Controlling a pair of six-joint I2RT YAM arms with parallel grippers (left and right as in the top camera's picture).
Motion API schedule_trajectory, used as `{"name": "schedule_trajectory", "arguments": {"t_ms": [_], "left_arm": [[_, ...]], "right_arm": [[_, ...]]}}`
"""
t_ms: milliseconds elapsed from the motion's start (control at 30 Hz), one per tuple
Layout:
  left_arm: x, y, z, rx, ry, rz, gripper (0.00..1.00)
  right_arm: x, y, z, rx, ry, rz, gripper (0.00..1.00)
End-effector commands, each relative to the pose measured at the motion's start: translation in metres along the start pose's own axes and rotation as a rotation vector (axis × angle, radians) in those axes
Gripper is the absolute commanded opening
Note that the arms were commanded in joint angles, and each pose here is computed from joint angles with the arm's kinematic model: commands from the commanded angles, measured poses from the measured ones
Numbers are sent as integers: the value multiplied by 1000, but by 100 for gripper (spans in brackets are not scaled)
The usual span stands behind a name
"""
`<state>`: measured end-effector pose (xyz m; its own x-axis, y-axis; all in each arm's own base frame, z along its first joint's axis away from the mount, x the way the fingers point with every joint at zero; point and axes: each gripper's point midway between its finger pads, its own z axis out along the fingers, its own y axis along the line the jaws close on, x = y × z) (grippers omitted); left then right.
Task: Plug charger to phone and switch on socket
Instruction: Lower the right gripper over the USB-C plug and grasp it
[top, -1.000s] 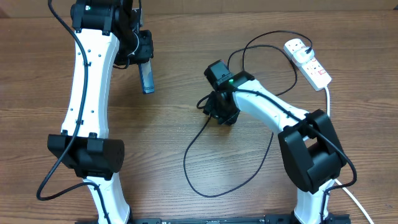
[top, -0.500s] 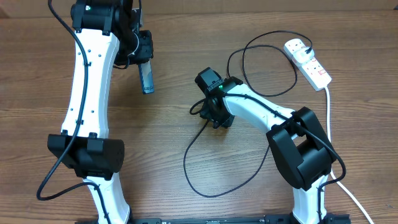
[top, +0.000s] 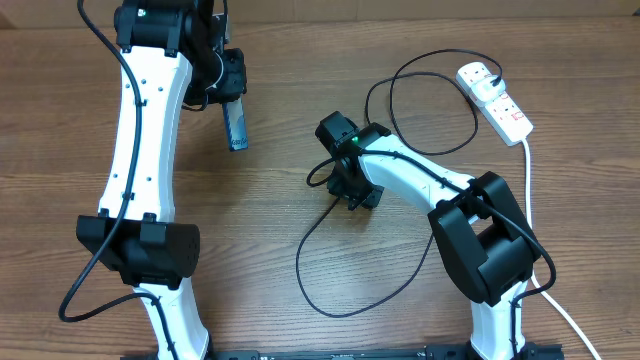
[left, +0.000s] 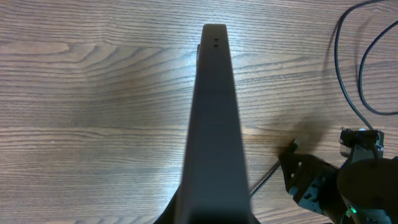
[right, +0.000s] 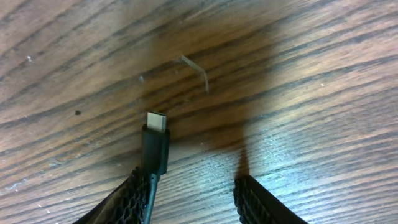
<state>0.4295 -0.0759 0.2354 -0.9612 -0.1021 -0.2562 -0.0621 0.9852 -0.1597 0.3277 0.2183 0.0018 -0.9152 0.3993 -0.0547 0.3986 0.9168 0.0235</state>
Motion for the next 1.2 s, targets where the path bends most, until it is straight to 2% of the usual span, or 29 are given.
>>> {"name": "schedule_trajectory", "arguments": {"t_ms": [0, 233, 533, 867, 1067, 1167], "left_arm": [[-1, 0, -2, -1, -8, -13, 4], [-1, 0, -2, -1, -9, -13, 4], [-1, 0, -2, -1, -8, -13, 4], [-1, 0, -2, -1, -9, -12, 4], [-1, 0, -2, -1, -10, -12, 4], [-2, 0, -2, -1, -11, -12, 4]], "right_arm": [[-4, -1, 4, 8, -10, 17, 46], [-7, 2, 4, -8, -19, 45, 34], [-2, 7, 6, -23, 2, 55, 28], [2, 1, 29, 24, 25, 49, 24], [3, 0, 29, 29, 30, 49, 15], [5, 2, 29, 18, 46, 50, 14]]}}
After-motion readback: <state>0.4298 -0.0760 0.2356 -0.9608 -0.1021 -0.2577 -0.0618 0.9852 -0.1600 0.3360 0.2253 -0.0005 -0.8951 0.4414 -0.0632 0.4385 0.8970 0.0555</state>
